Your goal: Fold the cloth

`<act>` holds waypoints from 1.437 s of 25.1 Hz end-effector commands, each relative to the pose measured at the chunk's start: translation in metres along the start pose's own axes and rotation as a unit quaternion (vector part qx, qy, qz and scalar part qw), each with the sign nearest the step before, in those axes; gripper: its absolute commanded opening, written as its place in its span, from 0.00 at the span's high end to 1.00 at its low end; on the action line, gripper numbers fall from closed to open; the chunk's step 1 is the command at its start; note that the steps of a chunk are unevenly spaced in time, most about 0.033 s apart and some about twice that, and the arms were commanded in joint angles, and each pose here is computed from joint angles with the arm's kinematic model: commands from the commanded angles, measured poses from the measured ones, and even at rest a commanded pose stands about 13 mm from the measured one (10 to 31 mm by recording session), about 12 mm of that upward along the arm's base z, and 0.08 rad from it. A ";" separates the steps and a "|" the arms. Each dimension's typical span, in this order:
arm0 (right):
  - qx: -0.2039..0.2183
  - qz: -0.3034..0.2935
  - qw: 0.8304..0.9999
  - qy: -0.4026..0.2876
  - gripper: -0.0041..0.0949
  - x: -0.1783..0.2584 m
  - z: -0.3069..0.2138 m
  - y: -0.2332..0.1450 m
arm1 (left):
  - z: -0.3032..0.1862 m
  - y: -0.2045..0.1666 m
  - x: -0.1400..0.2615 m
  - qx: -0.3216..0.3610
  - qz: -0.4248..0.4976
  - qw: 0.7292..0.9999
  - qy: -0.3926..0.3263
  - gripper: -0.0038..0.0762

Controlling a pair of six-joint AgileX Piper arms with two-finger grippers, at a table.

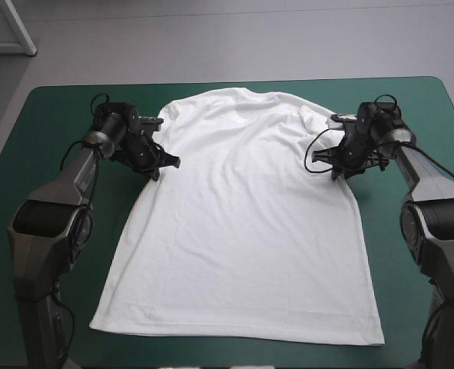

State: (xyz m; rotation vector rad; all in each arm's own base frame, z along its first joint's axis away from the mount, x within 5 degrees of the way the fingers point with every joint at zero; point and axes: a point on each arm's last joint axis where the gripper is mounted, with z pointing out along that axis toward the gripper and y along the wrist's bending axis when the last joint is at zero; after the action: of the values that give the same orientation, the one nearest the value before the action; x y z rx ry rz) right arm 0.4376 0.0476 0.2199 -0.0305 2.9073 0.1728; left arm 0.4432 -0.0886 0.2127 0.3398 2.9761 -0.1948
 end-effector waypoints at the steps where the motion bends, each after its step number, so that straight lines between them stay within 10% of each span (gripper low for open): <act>1: -0.021 -0.004 0.999 -0.039 0.97 -0.005 -0.022 0.009 | 0.001 -0.013 0.002 0.032 -0.007 0.999 0.009 0.96; 13: 0.016 -0.032 0.981 -0.193 0.98 -0.019 -0.171 0.016 | -0.157 -0.018 -0.007 -0.050 0.016 0.981 -0.189 0.96; 26: -0.003 -0.028 0.899 -0.438 0.98 0.060 -0.362 0.027 | -0.373 -0.037 0.098 -0.109 0.034 0.873 -0.475 0.96; 36: -0.055 -0.052 0.857 -0.510 0.98 0.037 -0.365 0.038 | -0.368 -0.033 0.078 -0.150 0.068 0.850 -0.501 0.96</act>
State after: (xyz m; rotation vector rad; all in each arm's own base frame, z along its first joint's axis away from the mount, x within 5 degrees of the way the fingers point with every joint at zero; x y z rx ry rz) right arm 0.3131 0.0411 0.5524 -0.0901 1.9898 0.2345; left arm 0.3142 -0.0502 0.5552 0.2908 1.9898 0.0891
